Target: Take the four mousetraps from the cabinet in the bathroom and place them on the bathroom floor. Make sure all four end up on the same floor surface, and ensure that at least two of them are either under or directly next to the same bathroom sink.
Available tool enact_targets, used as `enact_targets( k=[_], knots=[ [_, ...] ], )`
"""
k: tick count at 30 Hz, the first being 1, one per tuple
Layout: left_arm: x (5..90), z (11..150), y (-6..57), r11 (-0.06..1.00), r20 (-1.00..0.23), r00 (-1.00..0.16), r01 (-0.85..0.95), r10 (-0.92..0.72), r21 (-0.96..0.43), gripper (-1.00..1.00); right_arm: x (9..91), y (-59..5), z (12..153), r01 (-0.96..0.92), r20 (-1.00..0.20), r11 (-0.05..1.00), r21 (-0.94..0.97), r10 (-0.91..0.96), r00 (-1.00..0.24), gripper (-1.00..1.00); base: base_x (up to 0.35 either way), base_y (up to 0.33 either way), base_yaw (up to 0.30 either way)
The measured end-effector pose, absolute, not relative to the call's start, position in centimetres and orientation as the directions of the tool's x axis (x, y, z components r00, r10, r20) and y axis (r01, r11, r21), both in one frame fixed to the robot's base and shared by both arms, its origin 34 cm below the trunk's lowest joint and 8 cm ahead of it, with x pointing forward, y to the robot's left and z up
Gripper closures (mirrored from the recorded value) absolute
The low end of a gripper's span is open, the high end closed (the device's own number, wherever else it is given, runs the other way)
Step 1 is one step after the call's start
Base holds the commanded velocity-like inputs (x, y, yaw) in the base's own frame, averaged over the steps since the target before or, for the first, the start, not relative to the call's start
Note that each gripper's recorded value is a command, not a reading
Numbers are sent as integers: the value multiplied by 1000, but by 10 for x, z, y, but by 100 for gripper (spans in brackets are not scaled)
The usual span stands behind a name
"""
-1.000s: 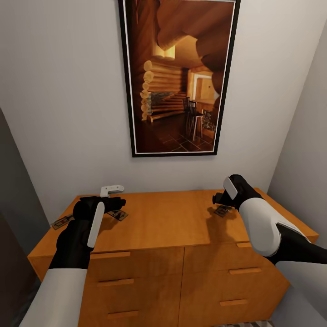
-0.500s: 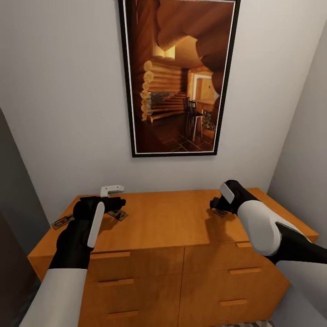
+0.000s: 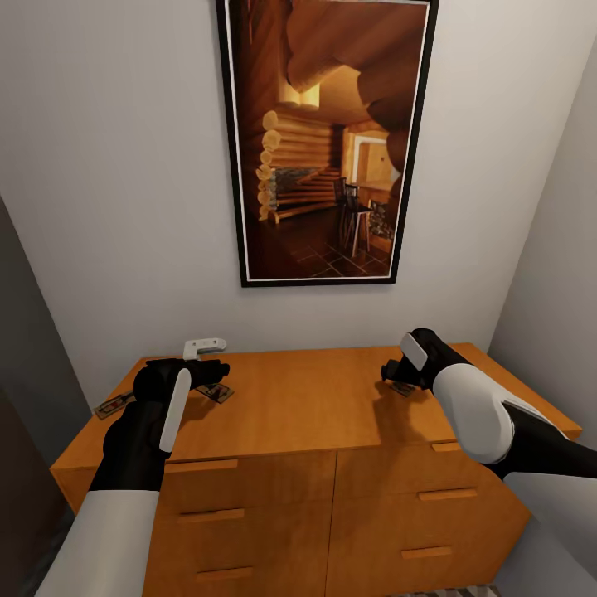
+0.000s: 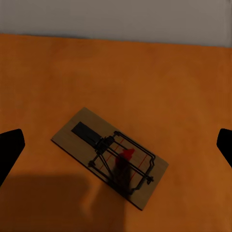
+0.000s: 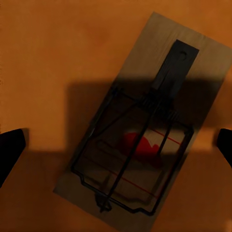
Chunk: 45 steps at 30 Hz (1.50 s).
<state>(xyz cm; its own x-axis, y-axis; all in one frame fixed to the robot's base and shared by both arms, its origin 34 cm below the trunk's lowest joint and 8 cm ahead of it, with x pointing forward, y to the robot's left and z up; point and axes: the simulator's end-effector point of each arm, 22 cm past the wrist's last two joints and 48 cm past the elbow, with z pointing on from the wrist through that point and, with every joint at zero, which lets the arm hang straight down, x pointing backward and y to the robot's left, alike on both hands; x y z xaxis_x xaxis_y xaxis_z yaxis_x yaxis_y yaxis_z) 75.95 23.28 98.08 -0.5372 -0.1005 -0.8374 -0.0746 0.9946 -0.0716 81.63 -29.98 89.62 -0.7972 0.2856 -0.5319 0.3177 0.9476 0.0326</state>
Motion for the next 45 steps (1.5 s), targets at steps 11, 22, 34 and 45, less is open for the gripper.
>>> enact_targets(
  k=[11, 22, 34, 45],
  knots=[
    [759, 981, 233, 995, -837, -537, -75, -101, -72, -100, 817, -299, 897, 318, -532, 947, 39, 289, -796, -100, 0, 0, 0],
    [759, 981, 233, 995, -837, -537, -75, -101, -72, -100, 817, -300, 897, 321, -532, 946, 42, 293, -794, -100, 0, 0, 0],
    [760, 981, 233, 995, -837, -537, -74, -101, -73, -100, 814, -316, 895, 334, -542, 943, 5, 283, -791, 100, 0, 0, 0],
    [760, 981, 233, 995, -837, -537, -74, -102, -74, -100, 814, -322, 895, 345, -543, 939, 4, 291, -787, 100, 0, 0, 0]
  ],
)
